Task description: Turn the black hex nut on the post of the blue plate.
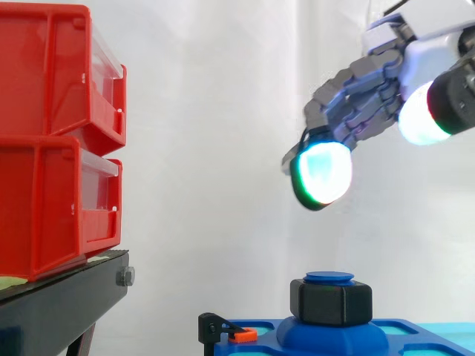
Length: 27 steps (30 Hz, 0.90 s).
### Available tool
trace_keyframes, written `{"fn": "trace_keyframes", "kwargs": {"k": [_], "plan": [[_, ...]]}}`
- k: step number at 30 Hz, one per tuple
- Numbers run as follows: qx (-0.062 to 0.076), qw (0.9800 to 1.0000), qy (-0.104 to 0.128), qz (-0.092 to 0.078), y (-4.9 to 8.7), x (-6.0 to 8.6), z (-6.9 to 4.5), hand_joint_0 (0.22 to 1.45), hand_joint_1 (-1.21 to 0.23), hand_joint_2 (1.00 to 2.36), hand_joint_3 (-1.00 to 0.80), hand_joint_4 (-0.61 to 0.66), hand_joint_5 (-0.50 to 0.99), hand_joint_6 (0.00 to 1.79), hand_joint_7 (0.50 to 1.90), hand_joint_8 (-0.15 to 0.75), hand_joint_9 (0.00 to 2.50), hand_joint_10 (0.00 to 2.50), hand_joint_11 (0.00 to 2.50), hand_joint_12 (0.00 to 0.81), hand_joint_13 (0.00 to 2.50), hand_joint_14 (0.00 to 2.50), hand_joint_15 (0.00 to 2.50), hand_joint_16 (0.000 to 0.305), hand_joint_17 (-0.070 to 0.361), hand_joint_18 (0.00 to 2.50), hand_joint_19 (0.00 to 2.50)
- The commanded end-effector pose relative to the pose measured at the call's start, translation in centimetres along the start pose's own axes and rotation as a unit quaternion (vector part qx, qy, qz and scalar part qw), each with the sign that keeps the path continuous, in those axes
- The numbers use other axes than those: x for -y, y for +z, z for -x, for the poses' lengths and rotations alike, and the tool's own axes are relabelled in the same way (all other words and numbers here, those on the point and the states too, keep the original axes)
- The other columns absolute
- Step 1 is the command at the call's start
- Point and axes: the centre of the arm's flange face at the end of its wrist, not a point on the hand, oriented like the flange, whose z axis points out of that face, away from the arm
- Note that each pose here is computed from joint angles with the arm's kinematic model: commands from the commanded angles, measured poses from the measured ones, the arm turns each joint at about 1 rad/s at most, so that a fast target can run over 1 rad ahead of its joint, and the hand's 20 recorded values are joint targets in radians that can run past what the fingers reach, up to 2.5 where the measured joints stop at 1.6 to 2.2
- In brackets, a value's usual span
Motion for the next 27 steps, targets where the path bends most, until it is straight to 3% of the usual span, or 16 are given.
{"fn": "trace_keyframes", "kwargs": {"k": [1, 3, 5, 6, 7, 9, 10, 14, 15, 17, 19, 21, 24, 25, 27], "plan": [[0.03, 0.9986, 0.043, -0.007, -3.4, -0.5, -0.4, 0.44, -0.6, 1.0, -0.5, 0.24, -0.2, 0.5, 0.86, 0.301, 0.27, 0.0, 0.0, 0.404, 0.13, 0.0, 0.0, 0.054, 0.122, 0.02, 0.07], [0.036, 0.9981, 0.05, -0.005, -3.7, -0.5, -0.5, 0.44, -0.6, 1.0, -0.5, 0.24, -0.21, 0.5, 0.84, 0.301, 0.27, 0.0, 0.0, 0.403, 0.12, 0.0, 0.0, 0.054, 0.122, 0.01, 0.07], [0.068, 0.9935, 0.09, 0.013, -5.7, -1.3, -0.5, 0.44, -0.6, 1.0, -0.5, 0.23, -0.21, 0.5, 0.84, 0.297, 0.28, 0.0, 0.0, 0.403, 0.11, 0.0, 0.0, 0.054, 0.122, 0.0, 0.07], [0.068, 0.9935, 0.09, 0.013, -5.7, -1.3, -0.5, 0.44, -0.6, 1.0, -0.5, 0.23, -0.21, 0.5, 0.84, 0.297, 0.29, 0.0, 0.0, 0.403, 0.11, 0.0, 0.0, 0.054, 0.122, 0.0, 0.07], [0.08, 0.9908, 0.108, 0.018, -6.6, -1.7, -0.5, 0.44, -0.6, 1.0, -0.5, 0.23, -0.21, 0.5, 0.84, 0.298, 0.3, 0.0, 0.0, 0.403, 0.1, 0.0, 0.0, 0.054, 0.122, 0.0, 0.06], [0.086, 0.9875, 0.131, 0.018, -7.7, -2.1, -0.7, 0.44, -0.6, 1.0, -0.5, 0.23, -0.2, 0.5, 0.82, 0.297, 0.31, 0.0, 0.0, 0.402, 0.1, 0.0, 0.0, 0.054, 0.122, 0.0, 0.06], [0.086, 0.9868, 0.136, 0.017, -7.9, -2.1, -0.8, 0.44, -0.6, 1.0, -0.5, 0.22, -0.2, 0.5, 0.81, 0.294, 0.31, 0.0, 0.0, 0.401, 0.1, 0.0, 0.0, 0.054, 0.122, 0.0, 0.05], [0.086, 0.9791, 0.184, 0.008, -8.9, -2.5, -1.7, 0.42, -0.59, 1.0, -0.5, 0.18, -0.21, 0.5, 0.74, 0.267, 0.22, 0.0, 0.0, 0.413, 0.0, 0.0, 0.0, 0.058, 0.131, 0.0, 0.01], [0.084, 0.9745, 0.208, 0.009, -8.8, -2.8, -1.9, 0.42, -0.58, 1.0, -0.5, 0.17, -0.21, 0.5, 0.72, 0.254, 0.17, 0.0, 0.0, 0.407, 0.0, 0.0, 0.0, 0.059, 0.133, 0.0, 0.0], [0.082, 0.9706, 0.226, 0.013, -8.8, -3.0, -2.0, 0.41, -0.55, 1.0, -0.5, 0.15, -0.23, 0.5, 0.71, 0.241, 0.09, 0.0, 0.0, 0.395, 0.0, 0.0, 0.0, 0.059, 0.133, 0.0, 0.0], [0.076, 0.97, 0.231, 0.01, -8.9, -2.9, -2.4, 0.4, -0.54, 1.0, -0.5, 0.14, -0.23, 0.5, 0.7, 0.234, 0.07, 0.0, 0.0, 0.392, 0.0, 0.0, 0.0, 0.06, 0.134, 0.0, 0.0], [0.066, 0.9694, 0.236, 0.005, -8.8, -2.6, -3.5, 0.4, -0.55, 1.0, -0.5, 0.13, -0.24, 0.5, 0.7, 0.231, 0.07, 0.0, 0.0, 0.389, 0.0, 0.0, 0.0, 0.06, 0.134, 0.0, 0.0], [0.065, 0.9677, 0.244, 0.005, -8.8, -2.6, -3.7, 0.4, -0.55, 1.0, -0.5, 0.13, -0.24, 0.5, 0.69, 0.229, 0.06, 0.0, 0.0, 0.387, 0.0, 0.0, 0.0, 0.06, 0.136, 0.0, 0.0], [0.066, 0.9619, 0.265, 0.005, -8.8, -2.5, -3.7, 0.4, -0.55, 1.0, -0.5, 0.13, -0.24, 0.5, 0.69, 0.228, 0.06, 0.0, 0.0, 0.387, 0.0, 0.0, 0.0, 0.06, 0.135, 0.0, 0.0], [0.066, 0.9571, 0.282, 0.006, -8.8, -2.5, -3.7, 0.4, -0.55, 1.0, -0.5, 0.13, -0.24, 0.5, 0.69, 0.227, 0.06, 0.0, 0.0, 0.386, 0.0, 0.0, 0.0, 0.06, 0.134, 0.0, 0.0]]}}
